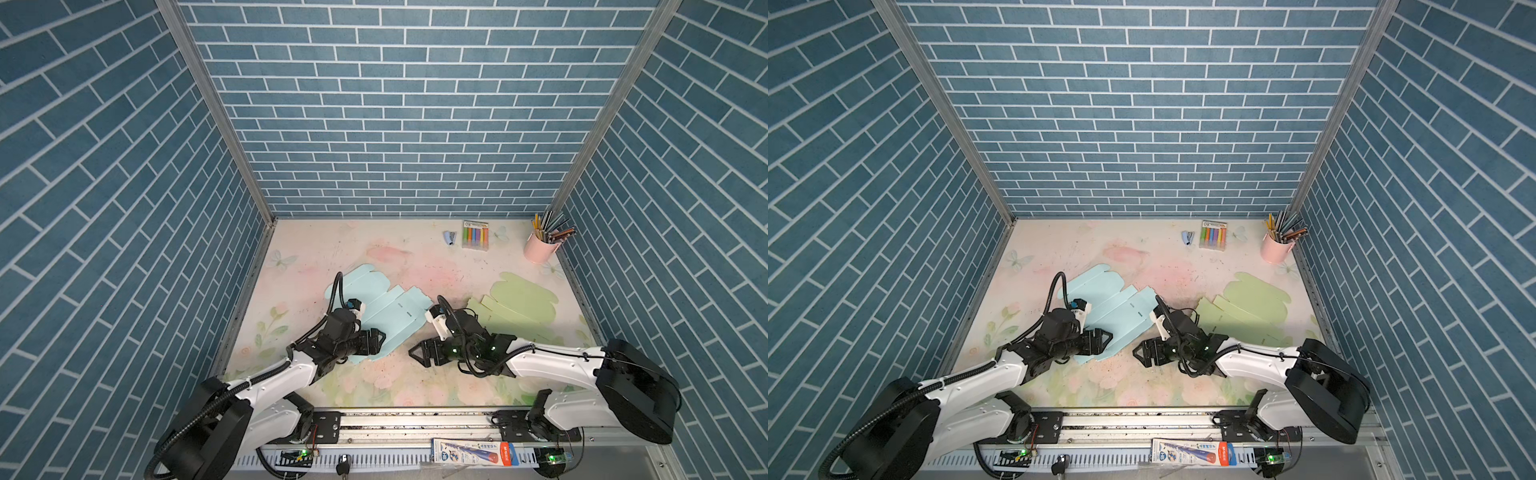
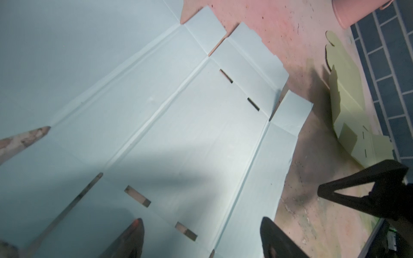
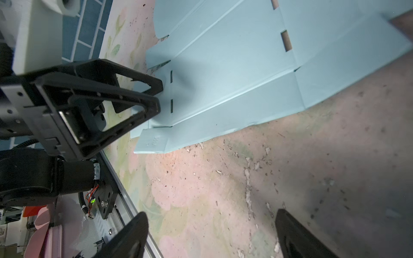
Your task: Fold the paper box
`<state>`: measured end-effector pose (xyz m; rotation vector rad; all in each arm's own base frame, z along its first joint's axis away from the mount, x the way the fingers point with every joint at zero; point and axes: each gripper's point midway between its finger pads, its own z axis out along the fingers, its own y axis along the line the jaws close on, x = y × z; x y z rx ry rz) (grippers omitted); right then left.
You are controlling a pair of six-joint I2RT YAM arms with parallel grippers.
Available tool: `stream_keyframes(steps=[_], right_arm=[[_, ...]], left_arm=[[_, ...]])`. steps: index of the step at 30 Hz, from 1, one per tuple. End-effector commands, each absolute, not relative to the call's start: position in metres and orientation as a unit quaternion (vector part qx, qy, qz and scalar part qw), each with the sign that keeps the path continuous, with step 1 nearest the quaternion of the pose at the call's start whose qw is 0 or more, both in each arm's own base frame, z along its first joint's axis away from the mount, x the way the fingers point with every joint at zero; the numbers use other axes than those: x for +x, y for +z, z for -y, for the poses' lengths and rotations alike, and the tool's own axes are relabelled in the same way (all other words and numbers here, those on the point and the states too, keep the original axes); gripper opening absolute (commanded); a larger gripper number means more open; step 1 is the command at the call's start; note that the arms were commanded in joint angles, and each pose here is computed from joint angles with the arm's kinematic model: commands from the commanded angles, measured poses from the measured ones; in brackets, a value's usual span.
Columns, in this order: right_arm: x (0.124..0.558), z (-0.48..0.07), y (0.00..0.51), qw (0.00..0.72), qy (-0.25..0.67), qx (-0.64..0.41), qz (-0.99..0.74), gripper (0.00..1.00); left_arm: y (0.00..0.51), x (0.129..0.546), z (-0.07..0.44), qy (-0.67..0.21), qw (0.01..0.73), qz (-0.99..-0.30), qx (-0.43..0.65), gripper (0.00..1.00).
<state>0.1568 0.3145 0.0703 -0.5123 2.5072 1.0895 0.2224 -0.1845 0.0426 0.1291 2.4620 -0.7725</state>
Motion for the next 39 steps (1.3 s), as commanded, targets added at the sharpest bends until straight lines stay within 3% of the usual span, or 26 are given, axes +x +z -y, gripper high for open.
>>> stream_keyframes(steps=[1,6,19,25,29,39], right_arm=[[0.167,-0.329,0.084,0.183,0.428,-0.155,-0.871,0.87],[0.176,-0.326,0.077,0.171,0.456,-0.126,-0.864,0.82],[0.193,-0.31,0.074,0.191,0.433,-0.111,-0.874,0.81],[0.19,-0.305,0.075,0.195,0.434,-0.106,-0.873,0.81],[0.188,-0.303,0.074,0.194,0.433,-0.106,-0.874,0.81],[0.181,-0.31,0.072,0.189,0.435,-0.115,-0.873,0.81]], left_arm=[[0.041,0.213,0.191,-0.303,0.271,-0.912,0.052,0.76],[0.042,0.198,0.206,-0.318,0.266,-0.908,0.062,0.68],[0.051,0.174,0.245,-0.356,0.261,-0.894,0.081,0.64],[0.063,0.182,0.23,-0.31,0.289,-0.902,0.083,0.64],[0.064,0.19,0.207,-0.273,0.301,-0.911,0.067,0.73],[0.051,0.188,0.191,-0.268,0.287,-0.918,0.049,0.77]])
